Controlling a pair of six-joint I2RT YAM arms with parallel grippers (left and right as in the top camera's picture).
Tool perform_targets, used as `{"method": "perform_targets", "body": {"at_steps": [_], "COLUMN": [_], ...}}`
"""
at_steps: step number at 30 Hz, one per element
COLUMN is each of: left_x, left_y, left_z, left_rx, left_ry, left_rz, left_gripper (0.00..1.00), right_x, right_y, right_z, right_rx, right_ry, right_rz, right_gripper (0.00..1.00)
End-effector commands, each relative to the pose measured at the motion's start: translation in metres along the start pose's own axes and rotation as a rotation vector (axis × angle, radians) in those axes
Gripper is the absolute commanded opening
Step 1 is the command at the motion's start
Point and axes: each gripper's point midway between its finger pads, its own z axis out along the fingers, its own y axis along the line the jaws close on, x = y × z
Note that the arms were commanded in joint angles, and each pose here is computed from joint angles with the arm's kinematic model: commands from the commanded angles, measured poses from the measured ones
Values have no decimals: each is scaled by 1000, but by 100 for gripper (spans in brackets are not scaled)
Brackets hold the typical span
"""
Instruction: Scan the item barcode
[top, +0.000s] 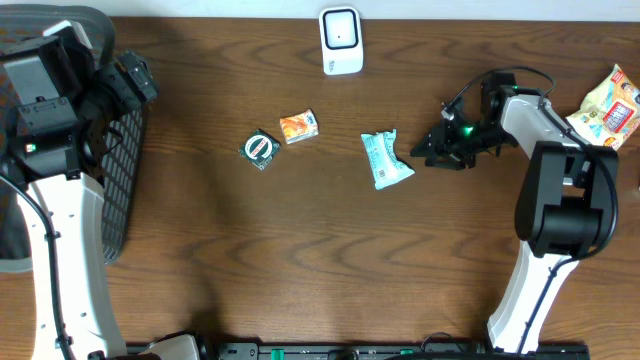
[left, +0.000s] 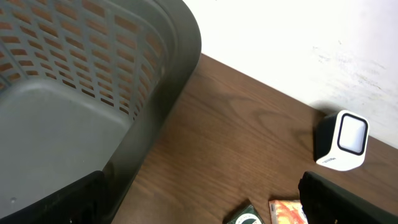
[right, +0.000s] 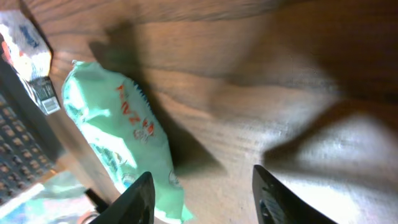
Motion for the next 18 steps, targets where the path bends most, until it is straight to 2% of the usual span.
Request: {"method": "perform_targets", "body": {"at_steps": [1, 13, 18], "left_x": [1, 1, 1], "left_y": [18, 18, 18], "left_z": [4, 4, 4], "left_rx": [-78, -78, -78], "left_ry": [8, 7, 8], "left_rz": [-13, -13, -13], "left_gripper": [98, 98, 98], "right_x": [-3, 9, 10], "right_y": [22, 50, 56], "right_z": [-18, -1, -10], "right_rx": [35, 37, 55], "right_ry": [-49, -10, -31], "right_rz": [-128, -203, -238], "right_gripper": [47, 51, 53]}}
